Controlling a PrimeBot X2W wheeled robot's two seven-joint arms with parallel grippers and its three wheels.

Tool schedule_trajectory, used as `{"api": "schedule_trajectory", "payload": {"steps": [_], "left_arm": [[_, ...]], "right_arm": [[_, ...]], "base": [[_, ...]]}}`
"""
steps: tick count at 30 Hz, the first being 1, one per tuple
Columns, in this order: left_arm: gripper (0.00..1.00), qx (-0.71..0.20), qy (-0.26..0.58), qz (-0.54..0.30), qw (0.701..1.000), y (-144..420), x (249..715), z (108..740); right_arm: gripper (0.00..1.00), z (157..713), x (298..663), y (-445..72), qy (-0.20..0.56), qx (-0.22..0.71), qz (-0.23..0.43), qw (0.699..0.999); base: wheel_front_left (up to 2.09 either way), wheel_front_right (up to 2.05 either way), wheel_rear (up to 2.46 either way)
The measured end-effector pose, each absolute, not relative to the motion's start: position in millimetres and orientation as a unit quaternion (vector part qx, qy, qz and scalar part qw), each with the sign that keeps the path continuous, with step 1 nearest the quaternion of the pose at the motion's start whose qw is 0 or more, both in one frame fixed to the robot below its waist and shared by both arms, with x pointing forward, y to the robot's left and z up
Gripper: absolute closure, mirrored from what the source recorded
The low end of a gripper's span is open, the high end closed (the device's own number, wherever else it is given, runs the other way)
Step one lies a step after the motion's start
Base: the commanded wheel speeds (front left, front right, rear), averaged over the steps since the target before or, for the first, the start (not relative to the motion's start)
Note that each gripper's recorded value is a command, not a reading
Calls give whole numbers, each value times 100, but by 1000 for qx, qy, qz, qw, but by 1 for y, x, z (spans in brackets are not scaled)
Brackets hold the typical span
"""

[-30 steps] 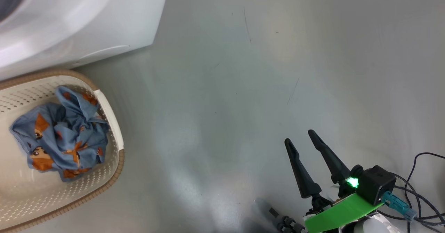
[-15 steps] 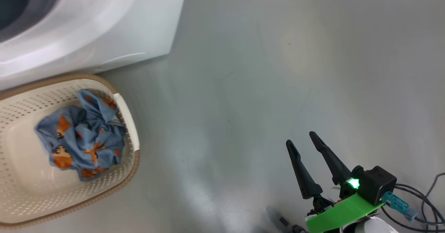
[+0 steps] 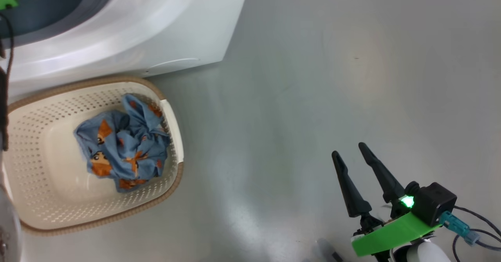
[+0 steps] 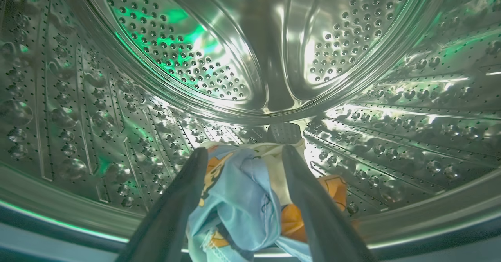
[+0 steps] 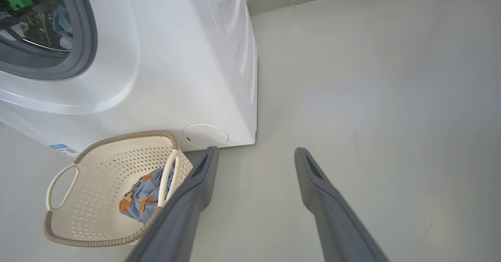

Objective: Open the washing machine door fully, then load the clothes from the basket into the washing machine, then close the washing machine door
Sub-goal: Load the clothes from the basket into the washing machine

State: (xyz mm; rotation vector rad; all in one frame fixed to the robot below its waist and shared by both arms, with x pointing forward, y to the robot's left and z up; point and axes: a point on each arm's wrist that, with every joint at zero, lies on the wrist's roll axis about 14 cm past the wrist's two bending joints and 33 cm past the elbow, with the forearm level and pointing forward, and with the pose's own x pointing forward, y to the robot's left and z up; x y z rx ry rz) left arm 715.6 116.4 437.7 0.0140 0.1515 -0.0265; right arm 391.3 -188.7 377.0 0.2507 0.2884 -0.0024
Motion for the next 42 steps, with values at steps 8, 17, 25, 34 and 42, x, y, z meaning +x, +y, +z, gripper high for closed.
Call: {"api": "schedule_trajectory", "payload": {"steps": [8,17,25,34,42], "left_arm": [[0,3,70,-28,997,118,700,429],[0,-18,55,-39,998,122,673,424],[0,-32,45,-53,997,122,637,417],[0,-39,47,-53,997,131,583,407],[0,-52,76,-47,995,137,525,393]], "right_arm": [[0,377,407,-182,133,129,12,983],[0,377,419,-170,126,137,31,982],[0,379,424,-166,119,139,39,982],[0,387,428,-161,107,134,54,984],[0,404,431,-165,85,127,57,987]], "base": [[0,0,0],[0,0,0],[0,0,0],[0,0,0],[0,0,0]]}}
